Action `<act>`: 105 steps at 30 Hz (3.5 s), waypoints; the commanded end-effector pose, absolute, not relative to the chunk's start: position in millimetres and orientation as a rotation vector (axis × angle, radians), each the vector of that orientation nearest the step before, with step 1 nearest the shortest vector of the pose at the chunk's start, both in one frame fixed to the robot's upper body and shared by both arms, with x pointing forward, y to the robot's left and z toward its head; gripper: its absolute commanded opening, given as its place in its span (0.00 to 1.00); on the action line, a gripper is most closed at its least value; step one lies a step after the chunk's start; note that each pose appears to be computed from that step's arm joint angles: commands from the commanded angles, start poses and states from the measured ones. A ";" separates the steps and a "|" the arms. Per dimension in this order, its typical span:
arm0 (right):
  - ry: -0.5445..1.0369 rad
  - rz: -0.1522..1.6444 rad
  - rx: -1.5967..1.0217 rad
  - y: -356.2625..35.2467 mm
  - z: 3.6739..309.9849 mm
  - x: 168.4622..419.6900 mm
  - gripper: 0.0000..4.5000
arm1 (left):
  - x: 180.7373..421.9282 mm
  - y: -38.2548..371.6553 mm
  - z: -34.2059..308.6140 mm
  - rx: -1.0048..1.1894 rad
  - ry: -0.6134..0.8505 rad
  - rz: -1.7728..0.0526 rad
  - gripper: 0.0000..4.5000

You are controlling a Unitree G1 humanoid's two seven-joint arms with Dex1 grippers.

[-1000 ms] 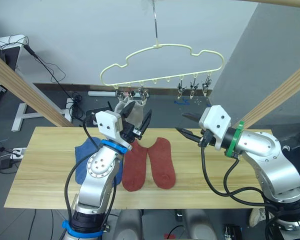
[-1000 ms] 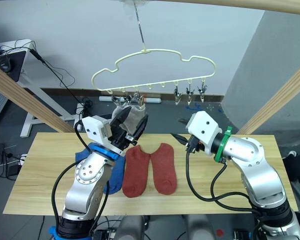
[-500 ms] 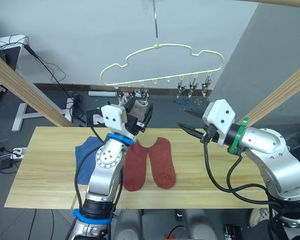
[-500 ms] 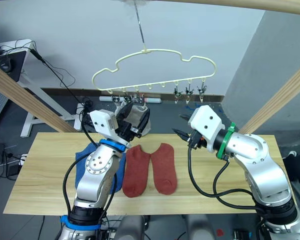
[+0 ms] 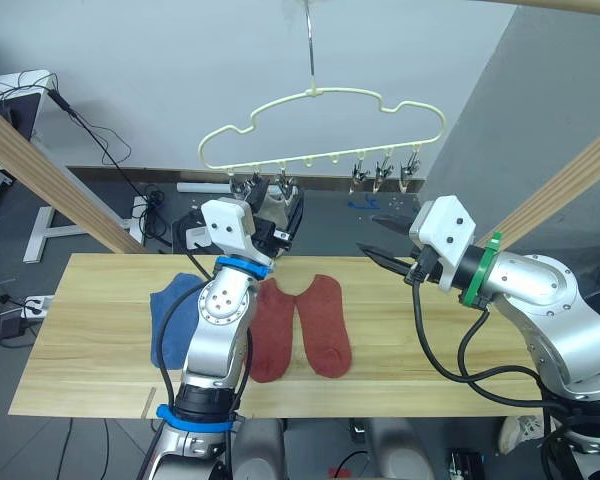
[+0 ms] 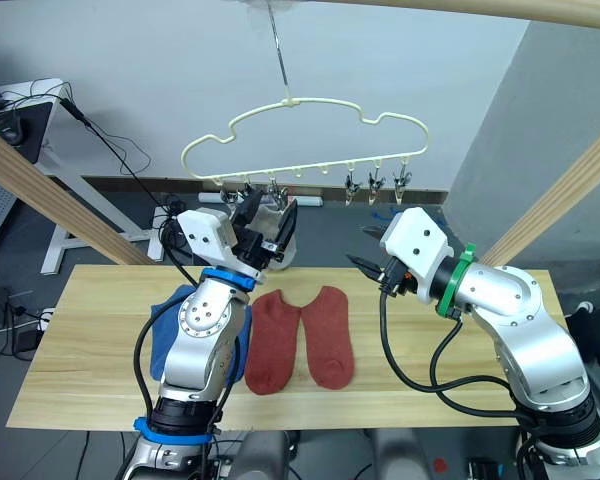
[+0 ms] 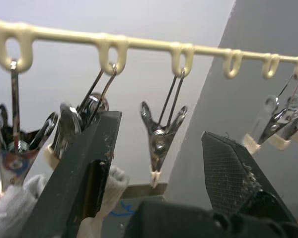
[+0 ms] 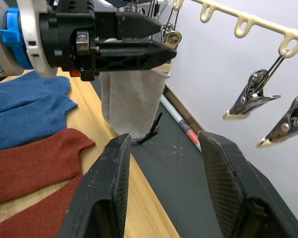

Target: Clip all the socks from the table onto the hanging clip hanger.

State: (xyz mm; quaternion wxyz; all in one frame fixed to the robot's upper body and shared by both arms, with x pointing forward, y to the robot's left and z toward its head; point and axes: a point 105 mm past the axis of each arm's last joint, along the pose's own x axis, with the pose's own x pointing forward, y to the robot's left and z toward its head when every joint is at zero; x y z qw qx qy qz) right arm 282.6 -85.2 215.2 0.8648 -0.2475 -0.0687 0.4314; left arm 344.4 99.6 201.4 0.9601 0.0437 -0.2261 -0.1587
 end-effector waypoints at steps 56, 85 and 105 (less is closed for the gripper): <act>-0.231 0.951 -0.507 -72.9 219.6 271.6 1.00 | 334.8 96.1 207.0 0.193 -0.522 -0.331 0.32; -0.226 0.963 -0.511 -72.9 219.3 270.9 1.00 | 336.6 82.3 197.7 0.149 -0.447 -0.320 0.62; -0.248 1.002 -0.492 -68.8 225.5 268.4 1.00 | 350.1 88.6 210.7 0.134 -0.489 -0.225 0.38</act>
